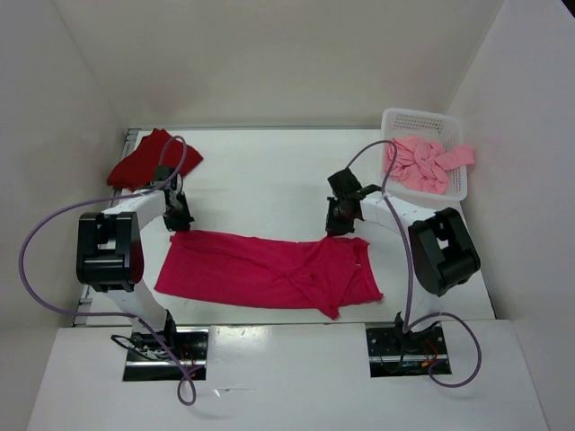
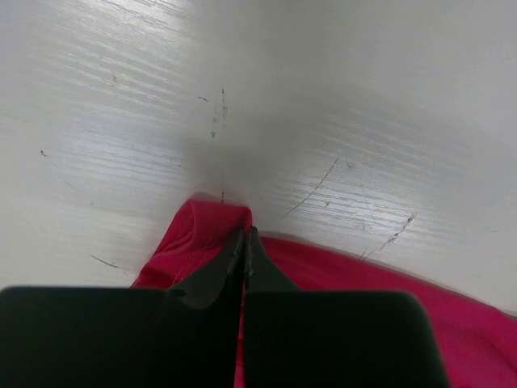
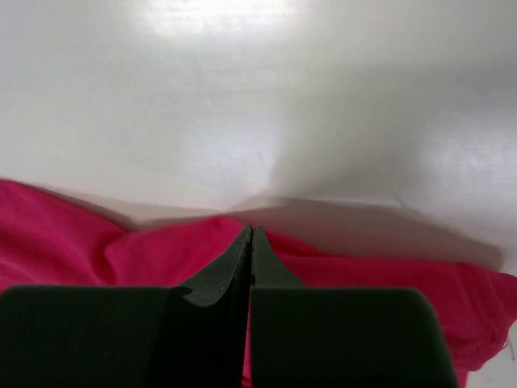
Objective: Fold and stack the t-shirts
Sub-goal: Fold the other side of the tshirt into a rectangle
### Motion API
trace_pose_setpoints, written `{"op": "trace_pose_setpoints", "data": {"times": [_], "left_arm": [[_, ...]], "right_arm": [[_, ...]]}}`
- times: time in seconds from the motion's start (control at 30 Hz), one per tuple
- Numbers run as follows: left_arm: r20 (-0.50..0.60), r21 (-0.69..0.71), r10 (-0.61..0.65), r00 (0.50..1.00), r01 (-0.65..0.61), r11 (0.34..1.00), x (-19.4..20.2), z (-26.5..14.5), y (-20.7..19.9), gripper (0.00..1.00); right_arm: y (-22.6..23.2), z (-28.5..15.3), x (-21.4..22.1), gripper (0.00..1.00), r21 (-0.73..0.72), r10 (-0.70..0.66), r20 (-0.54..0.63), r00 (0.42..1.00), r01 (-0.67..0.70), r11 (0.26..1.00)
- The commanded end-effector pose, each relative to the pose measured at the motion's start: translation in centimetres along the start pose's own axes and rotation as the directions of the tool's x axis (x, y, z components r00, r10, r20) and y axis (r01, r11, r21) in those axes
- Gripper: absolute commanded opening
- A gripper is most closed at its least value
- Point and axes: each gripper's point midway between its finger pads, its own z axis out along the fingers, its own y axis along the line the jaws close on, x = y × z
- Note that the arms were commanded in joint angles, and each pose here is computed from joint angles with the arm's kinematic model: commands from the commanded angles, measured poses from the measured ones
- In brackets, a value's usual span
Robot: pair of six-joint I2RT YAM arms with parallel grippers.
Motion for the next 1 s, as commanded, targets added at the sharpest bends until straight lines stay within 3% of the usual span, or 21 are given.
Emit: {"op": "trace_pose_setpoints", "data": {"times": [0.0,0.23,0.5,0.53,0.57,0.6,0.67,0.73,0.9,0.97], "left_arm": [[0.057,0.007,-0.041,0.998,0.041,0.999,-2.5,-0.1,0.0,0.0],[0.098,-0.02,-0.09,0.991,0.092,0.996,-6.1,1.7,0.3,0.0],[0.15,-0.036,-0.161,0.975,0.168,0.985,-10.9,2.4,2.0,0.02],[0.139,-0.04,-0.161,0.977,0.168,0.985,-10.6,2.9,2.1,0.07],[0.141,-0.044,-0.171,0.975,0.179,0.983,-10.7,2.8,2.7,0.17],[0.146,-0.033,-0.172,0.974,0.178,0.983,-10.9,2.5,2.4,0.44],[0.163,-0.028,-0.19,0.968,0.197,0.98,-10.7,1.6,2.8,0.65],[0.213,-0.006,-0.198,0.957,0.204,0.979,-11.5,-0.3,2.6,0.82],[0.297,0.091,-0.217,0.93,0.199,0.976,-12.5,-4.8,1.2,0.84],[0.314,0.139,-0.185,0.931,0.148,0.979,-12.3,-6.4,-1.2,0.78]], "right_arm": [[2.3,0.2,-6.8,0.0,-0.061,0.025,0.169,0.985,-0.015,0.998],[2.4,5.3,-13.4,0.0,-0.033,0.038,0.199,0.979,-0.033,0.999],[2.1,5.6,-20.1,0.0,-0.015,0.083,0.267,0.96,-0.082,0.997],[2.2,5.4,-20.2,0.01,-0.015,0.083,0.267,0.96,-0.082,0.997],[2.2,5.4,-20.2,0.09,-0.015,0.083,0.267,0.96,-0.082,0.997],[2.3,4.8,-20.3,0.18,-0.019,0.083,0.275,0.958,-0.081,0.997],[2.9,3.8,-20.7,0.4,-0.048,0.075,0.291,0.954,-0.064,0.997],[3.4,2.1,-21.5,0.46,-0.055,0.051,0.317,0.947,-0.035,0.998],[3.2,-3.3,-23.5,0.53,-0.125,0.082,0.376,0.923,-0.037,0.991],[2.1,-3.5,-23.0,0.53,-0.129,0.095,0.378,0.921,-0.049,0.99]]}}
